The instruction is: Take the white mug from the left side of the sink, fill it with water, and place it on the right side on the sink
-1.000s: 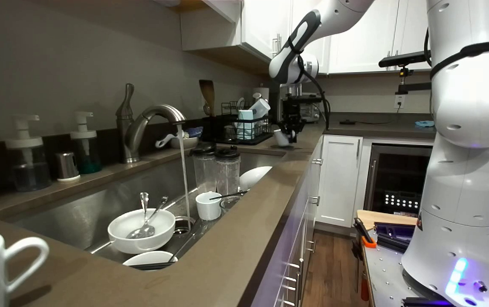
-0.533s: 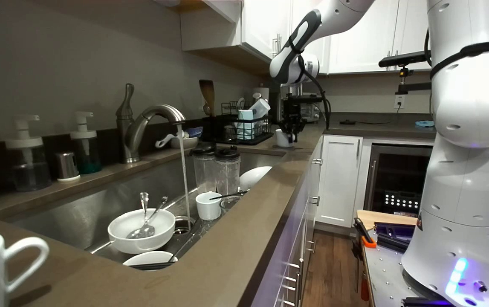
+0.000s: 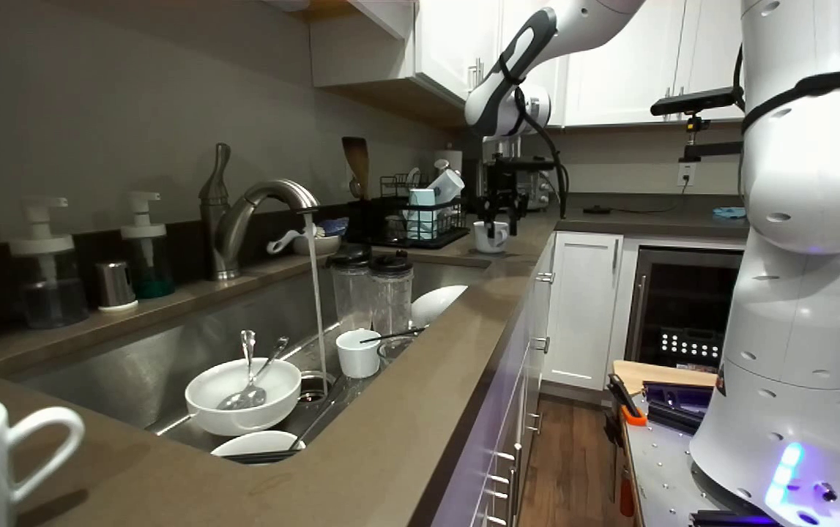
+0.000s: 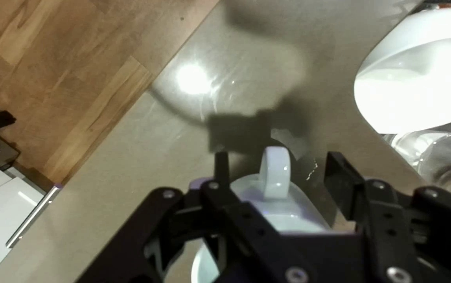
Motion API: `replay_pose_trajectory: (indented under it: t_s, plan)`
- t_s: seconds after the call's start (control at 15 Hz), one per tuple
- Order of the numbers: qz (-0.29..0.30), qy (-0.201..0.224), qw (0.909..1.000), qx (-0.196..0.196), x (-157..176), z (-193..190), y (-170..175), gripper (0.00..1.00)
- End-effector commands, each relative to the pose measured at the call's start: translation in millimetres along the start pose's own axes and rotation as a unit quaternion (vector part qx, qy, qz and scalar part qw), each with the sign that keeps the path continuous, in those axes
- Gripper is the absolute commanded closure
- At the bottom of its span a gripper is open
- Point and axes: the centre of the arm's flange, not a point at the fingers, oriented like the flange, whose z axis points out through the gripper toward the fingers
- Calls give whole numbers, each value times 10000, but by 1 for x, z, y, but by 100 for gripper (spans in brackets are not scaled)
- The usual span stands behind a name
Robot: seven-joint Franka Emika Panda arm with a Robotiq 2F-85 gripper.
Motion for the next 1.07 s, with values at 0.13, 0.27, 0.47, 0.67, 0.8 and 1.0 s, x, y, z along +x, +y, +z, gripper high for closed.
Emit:
replay_pose_trajectory:
  t_s: [0.13,0.27,0.47,0.67,0.8,1.0]
  plan:
    - [-248,186,9994,125,-47,-27,-3,33]
    - [-394,331,9986,128,-65,-37,-9,34]
    - [-757,546,9956,-34,-92,-52,-24,32]
    - [-1203,736,9898,-186,-117,-66,-45,33]
    - [-1591,845,9835,-194,-132,-73,-60,35]
    - [-1496,737,9859,-150,-120,-74,-65,31]
